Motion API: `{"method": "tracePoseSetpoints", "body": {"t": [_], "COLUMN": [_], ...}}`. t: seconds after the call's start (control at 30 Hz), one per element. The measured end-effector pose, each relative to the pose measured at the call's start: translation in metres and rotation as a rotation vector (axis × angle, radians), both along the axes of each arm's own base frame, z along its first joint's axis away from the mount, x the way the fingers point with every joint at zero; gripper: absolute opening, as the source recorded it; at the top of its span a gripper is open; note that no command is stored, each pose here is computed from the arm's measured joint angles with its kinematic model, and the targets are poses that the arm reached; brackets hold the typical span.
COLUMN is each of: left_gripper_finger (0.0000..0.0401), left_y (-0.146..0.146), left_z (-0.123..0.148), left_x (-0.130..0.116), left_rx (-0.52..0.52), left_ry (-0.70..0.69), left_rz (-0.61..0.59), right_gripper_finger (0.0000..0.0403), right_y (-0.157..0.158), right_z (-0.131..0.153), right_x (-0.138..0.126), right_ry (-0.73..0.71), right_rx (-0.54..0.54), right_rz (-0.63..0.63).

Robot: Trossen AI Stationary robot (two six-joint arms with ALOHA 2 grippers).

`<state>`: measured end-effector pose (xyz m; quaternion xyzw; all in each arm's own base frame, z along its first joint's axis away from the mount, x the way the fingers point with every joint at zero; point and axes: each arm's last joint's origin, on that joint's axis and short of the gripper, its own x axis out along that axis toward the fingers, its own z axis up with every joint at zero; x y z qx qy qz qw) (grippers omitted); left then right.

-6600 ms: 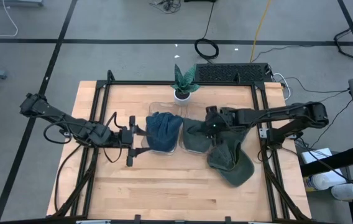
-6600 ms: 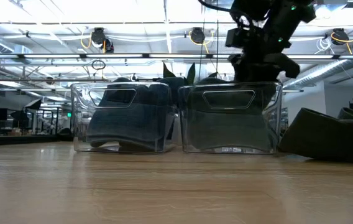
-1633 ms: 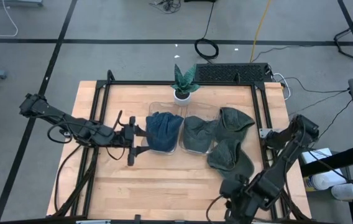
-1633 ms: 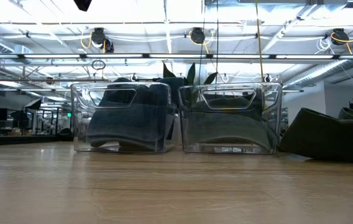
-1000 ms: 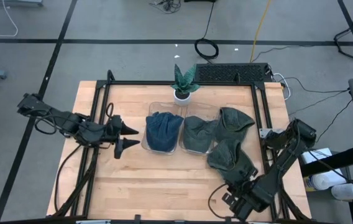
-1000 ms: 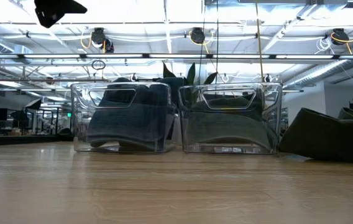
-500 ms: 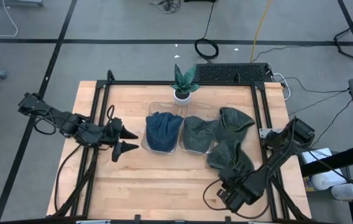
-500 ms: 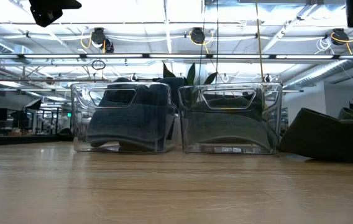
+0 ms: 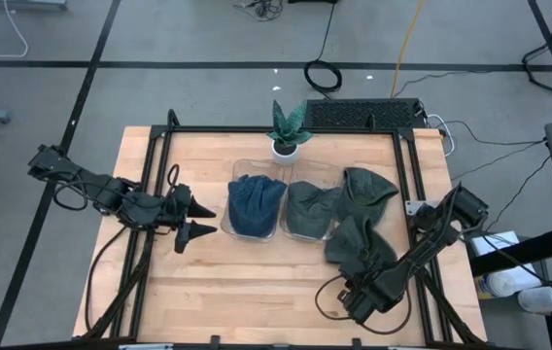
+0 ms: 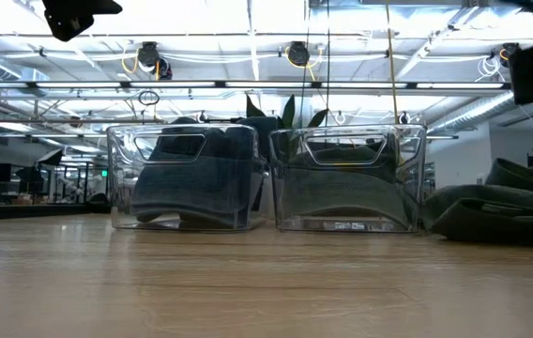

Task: Pick & Place hat
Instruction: Put the bottom gray cap into the right transparent bin

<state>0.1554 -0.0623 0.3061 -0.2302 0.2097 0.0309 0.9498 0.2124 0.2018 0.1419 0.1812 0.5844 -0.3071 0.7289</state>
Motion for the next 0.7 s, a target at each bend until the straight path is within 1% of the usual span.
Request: {"method": "tracePoseSetpoints", "body": {"t": [0.07, 0.13, 0.17, 0.3, 0.4, 0.6, 0.7], "left_gripper_finger": [0.023, 0.023, 0.023, 0.023, 0.023, 0.023, 0.023], "left_y": [0.0, 0.0, 0.0, -0.001, -0.001, -0.001, -0.001], "left_z": [0.0, 0.0, 0.0, 0.0, 0.0, -0.001, -0.001], "left_x": [0.0, 0.0, 0.0, 0.0, 0.0, 0.0, 0.0], "left_rx": [-0.005, -0.009, -0.012, -0.014, -0.014, -0.008, -0.007], "left_ry": [0.0, 0.002, 0.003, 0.007, 0.007, 0.012, 0.012], "left_rz": [0.002, -0.005, -0.011, -0.019, -0.02, -0.021, -0.021], "right_gripper_finger": [0.0075, 0.0029, 0.0018, 0.0006, 0.0002, 0.0001, 0.0], "right_y": [0.0, 0.0, 0.001, 0.003, 0.01, 0.023, 0.026], "right_z": [-0.003, 0.0, 0.001, 0.011, 0.024, 0.062, 0.082], "right_x": [0.0, 0.0, 0.0, 0.003, 0.007, 0.014, 0.015], "right_ry": [0.021, 0.028, 0.032, 0.058, 0.042, 0.007, 0.011], "right_rx": [-0.014, -0.027, -0.03, -0.048, -0.051, -0.061, -0.074], "right_rz": [0.019, 0.055, 0.072, 0.07, 0.084, 0.111, 0.134]}}
